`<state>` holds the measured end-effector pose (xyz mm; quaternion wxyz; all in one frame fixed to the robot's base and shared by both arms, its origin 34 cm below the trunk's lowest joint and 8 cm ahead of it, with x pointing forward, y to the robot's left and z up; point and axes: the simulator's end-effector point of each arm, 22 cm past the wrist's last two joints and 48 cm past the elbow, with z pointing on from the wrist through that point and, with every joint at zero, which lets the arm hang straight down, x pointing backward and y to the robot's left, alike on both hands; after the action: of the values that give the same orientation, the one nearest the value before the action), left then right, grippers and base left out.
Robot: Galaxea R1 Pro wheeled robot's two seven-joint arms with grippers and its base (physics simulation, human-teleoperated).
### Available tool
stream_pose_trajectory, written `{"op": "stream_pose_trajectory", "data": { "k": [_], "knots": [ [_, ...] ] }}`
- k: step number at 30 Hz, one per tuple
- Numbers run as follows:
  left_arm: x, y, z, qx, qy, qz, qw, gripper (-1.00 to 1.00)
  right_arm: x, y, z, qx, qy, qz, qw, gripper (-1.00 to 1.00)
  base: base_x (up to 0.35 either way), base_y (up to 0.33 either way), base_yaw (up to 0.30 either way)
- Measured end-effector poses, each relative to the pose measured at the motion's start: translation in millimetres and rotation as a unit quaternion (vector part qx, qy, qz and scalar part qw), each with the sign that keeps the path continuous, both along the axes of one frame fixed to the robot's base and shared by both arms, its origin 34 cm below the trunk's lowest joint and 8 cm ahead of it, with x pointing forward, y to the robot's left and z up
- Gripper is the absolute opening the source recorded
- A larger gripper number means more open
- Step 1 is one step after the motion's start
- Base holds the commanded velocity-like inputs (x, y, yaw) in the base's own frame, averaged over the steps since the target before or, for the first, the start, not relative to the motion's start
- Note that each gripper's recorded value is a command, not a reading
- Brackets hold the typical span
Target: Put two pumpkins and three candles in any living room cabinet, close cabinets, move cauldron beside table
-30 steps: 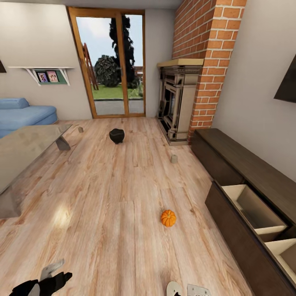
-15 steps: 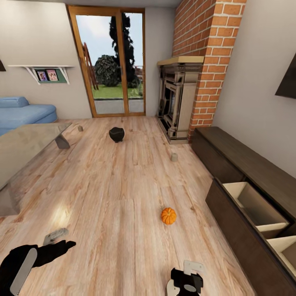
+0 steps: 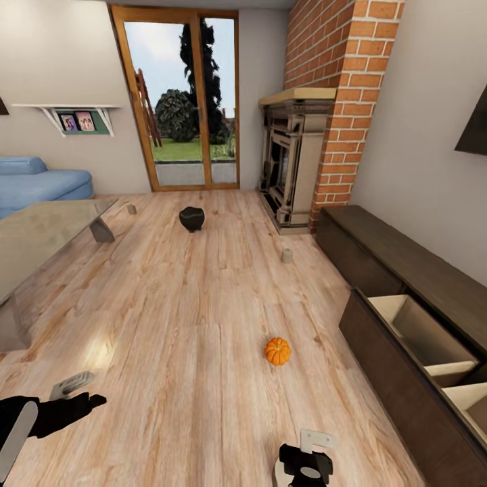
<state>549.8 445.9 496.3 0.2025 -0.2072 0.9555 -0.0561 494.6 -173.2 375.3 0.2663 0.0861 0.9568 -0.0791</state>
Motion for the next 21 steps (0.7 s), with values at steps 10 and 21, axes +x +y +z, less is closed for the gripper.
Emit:
{"op": "stream_pose_trajectory", "data": {
  "k": [10, 21],
  "knots": [
    [-8, 11, -18, 0.009, 0.01, -0.004, 0.9999, 1.0, -5, 10, -20, 0.008, 0.0, 0.0, 1.0, 1.0, 0.0, 0.0, 0.0],
    [-13, -7, -47, 0.008, 0.018, -0.029, 0.9994, 1.0, -12, 12, -46, 0.009, 0.003, 0.0, 1.0, 1.0, 0.0, 0.0, 0.0]
  ]
}}
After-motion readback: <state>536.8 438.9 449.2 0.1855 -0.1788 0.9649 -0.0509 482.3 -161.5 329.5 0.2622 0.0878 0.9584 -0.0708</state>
